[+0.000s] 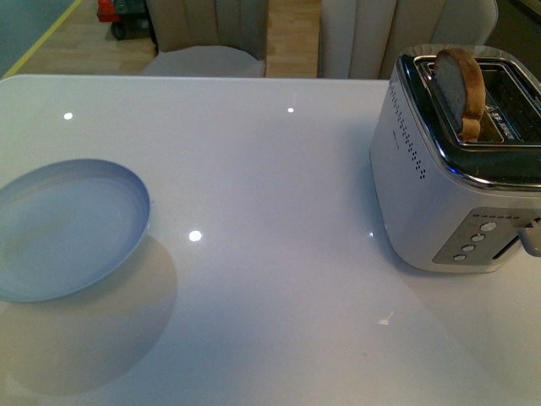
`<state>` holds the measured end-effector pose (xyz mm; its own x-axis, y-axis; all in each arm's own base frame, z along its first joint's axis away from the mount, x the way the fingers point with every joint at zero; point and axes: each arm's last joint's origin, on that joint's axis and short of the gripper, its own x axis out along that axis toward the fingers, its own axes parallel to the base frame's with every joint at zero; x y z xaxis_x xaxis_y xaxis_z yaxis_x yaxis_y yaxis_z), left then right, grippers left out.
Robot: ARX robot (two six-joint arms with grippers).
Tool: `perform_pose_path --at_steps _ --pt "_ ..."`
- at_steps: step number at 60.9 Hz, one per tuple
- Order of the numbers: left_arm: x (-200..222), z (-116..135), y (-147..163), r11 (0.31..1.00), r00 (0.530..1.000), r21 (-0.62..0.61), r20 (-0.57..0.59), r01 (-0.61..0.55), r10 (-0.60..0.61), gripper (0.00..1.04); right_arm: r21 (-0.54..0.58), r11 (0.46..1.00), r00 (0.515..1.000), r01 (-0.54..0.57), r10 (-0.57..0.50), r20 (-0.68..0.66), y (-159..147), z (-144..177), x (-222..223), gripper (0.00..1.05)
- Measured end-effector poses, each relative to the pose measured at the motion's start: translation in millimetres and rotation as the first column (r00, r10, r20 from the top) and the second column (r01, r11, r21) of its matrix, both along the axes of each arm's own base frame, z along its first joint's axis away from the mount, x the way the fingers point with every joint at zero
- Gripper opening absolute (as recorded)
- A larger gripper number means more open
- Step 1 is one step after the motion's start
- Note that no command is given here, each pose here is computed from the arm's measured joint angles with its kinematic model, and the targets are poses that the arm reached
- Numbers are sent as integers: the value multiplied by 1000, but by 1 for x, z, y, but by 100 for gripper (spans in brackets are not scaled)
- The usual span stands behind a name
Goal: Left arm holds plate, right arm toasts bread
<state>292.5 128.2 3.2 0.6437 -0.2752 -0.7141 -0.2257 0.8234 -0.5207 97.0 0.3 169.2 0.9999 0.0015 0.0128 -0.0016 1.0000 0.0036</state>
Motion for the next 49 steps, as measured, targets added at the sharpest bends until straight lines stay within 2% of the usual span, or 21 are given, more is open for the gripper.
perform_pose_path --at_steps 20,38,49 --pt "8 -40 21 999 999 30 -10 40 -39 3 0 1000 1000 0 0 0 0 0 0 96" --pt "12 -49 25 998 998 22 8 56 -56 3 0 1000 1000 0 0 0 0 0 0 96" --pt "13 -48 25 998 998 25 13 61 -61 31 0 1000 1000 0 0 0 0 0 0 96"
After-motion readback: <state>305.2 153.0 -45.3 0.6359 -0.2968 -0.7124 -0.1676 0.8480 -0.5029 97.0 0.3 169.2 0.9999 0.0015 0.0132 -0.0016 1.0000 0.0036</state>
